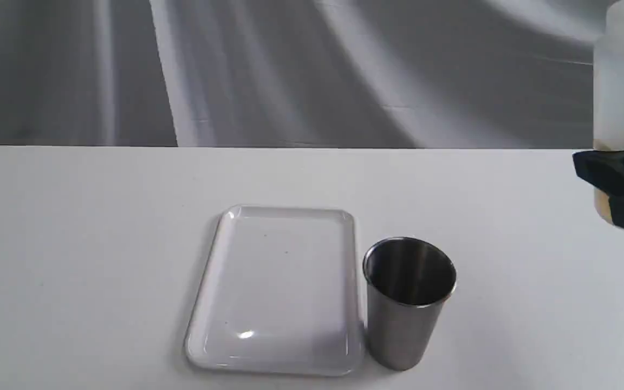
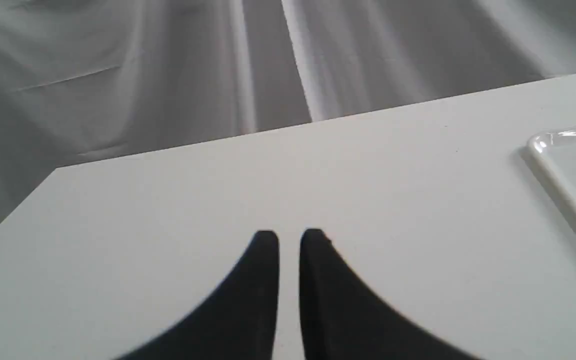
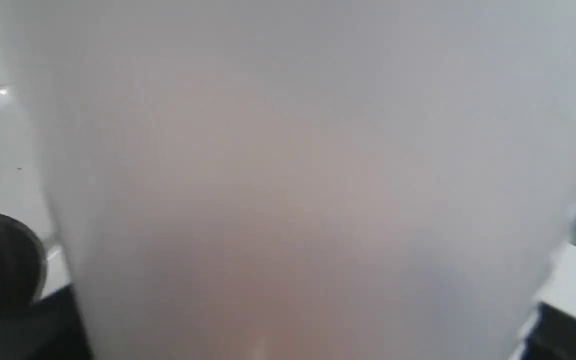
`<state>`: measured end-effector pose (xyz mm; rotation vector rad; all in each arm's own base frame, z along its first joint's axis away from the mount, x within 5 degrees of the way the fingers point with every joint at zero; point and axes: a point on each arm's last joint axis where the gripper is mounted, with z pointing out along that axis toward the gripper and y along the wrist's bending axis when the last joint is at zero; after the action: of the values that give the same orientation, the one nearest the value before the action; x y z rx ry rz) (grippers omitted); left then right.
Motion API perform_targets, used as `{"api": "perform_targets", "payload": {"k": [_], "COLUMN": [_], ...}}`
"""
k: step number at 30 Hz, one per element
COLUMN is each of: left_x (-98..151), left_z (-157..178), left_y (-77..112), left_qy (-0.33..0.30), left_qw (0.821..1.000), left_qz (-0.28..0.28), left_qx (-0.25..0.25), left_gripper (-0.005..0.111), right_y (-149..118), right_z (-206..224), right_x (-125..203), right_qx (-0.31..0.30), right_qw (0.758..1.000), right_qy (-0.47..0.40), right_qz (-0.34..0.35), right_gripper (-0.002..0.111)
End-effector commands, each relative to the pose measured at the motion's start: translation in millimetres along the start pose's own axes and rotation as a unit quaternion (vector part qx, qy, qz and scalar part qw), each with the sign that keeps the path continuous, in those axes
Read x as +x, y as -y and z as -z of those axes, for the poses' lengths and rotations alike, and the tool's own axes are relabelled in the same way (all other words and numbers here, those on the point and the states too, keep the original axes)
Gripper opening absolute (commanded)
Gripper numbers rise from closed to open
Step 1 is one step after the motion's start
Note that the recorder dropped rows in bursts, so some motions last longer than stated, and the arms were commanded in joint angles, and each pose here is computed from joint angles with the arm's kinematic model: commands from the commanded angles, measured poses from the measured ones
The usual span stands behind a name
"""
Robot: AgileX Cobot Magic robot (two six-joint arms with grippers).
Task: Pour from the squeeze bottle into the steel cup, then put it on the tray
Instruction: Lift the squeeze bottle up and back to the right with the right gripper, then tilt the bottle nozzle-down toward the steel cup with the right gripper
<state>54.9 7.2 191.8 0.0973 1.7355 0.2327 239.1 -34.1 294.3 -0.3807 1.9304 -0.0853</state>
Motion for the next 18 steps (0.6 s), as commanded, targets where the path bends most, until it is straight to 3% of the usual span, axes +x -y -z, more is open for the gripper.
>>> {"api": "perform_targets", "payload": {"k": [1,18], "left_x": [0.0,0.0], "left_z": [-0.2,-0.2], "left_y": [0.1,0.1], "left_qy": [0.006,0.006], "left_qw": [1.000,1.000], "left_qz": [0.004,0.004], "left_qx": [-0.001,-0.001], "left_gripper": [0.008,0.008], "right_y": [4.1,1.0], "right_z": [4.0,4.0], "right_x": [-5.3,-7.4], "right_qx": [0.027,0.009], "right_qw": [0.999,0.998], "right_qy": [0.018,0.029], "right_qz": [-0.038,-0.055], "right_gripper": [0.000,0.000]}}
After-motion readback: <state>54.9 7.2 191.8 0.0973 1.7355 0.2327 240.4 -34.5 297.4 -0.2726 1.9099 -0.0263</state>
